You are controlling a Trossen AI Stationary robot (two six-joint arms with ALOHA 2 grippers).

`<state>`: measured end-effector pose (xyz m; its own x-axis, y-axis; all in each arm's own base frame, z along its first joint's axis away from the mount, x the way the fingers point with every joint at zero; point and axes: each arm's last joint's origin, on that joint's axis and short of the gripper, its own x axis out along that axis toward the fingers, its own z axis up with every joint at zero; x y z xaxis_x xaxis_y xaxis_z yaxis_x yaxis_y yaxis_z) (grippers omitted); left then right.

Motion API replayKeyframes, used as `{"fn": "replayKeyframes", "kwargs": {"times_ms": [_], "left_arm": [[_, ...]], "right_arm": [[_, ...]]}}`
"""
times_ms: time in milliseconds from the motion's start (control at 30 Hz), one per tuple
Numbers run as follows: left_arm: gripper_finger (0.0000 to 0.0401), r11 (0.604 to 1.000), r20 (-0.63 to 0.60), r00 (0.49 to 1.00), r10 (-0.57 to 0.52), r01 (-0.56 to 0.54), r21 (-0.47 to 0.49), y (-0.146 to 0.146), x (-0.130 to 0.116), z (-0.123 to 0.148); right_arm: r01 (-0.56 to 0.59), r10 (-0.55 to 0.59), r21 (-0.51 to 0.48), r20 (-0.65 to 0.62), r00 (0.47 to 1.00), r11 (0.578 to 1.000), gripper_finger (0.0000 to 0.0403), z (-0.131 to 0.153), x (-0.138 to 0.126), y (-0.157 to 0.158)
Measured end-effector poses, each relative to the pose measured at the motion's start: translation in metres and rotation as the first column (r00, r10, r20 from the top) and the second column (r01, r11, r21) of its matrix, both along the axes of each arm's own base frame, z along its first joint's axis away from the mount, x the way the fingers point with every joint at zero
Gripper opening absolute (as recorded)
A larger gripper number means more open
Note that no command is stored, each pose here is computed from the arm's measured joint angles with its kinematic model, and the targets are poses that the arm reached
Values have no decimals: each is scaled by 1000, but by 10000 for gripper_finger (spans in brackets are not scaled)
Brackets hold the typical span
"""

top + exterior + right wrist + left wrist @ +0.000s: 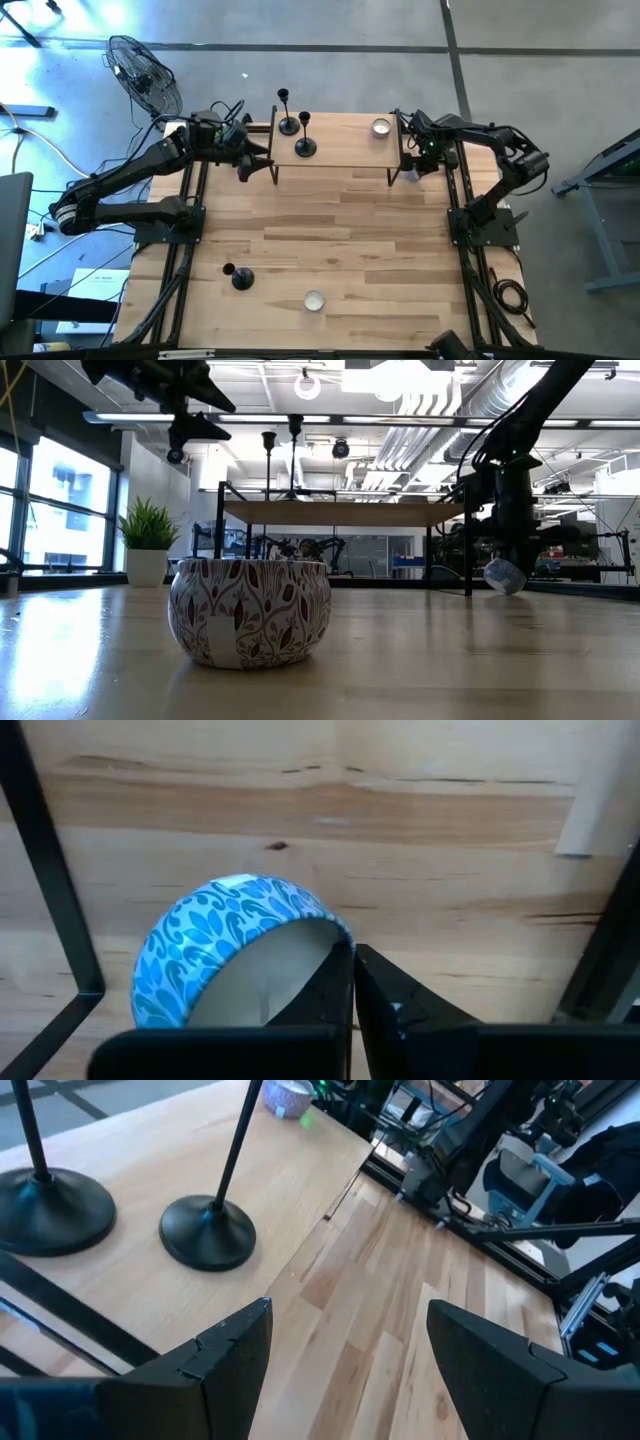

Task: Pick & Place candle stick holders
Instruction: Put the blue patterned scented candle on the shelf

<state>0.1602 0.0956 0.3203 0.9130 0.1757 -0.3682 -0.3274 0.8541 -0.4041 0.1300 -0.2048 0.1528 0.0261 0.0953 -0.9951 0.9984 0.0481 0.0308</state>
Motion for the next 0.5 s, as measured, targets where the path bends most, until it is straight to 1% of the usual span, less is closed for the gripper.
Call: {"fn": "replayKeyframes", "kwargs": {"times_ms": [200,367,500], "left_arm": [[262,999,-16,999,-32,32,-29,-2,-1,-2],[262,999,-18,999,-33,32,-44,-2,-1,-3],[262,998,-15,999,-30,29,-58,-2,-1,-3]], "right_arm": [[0,2,-45,37,999,999,0,13,-1,3],[3,2,-87,61,998,996,0,24,-3,6],[1,5,-97,66,998,995,0,28,-5,8]]}}
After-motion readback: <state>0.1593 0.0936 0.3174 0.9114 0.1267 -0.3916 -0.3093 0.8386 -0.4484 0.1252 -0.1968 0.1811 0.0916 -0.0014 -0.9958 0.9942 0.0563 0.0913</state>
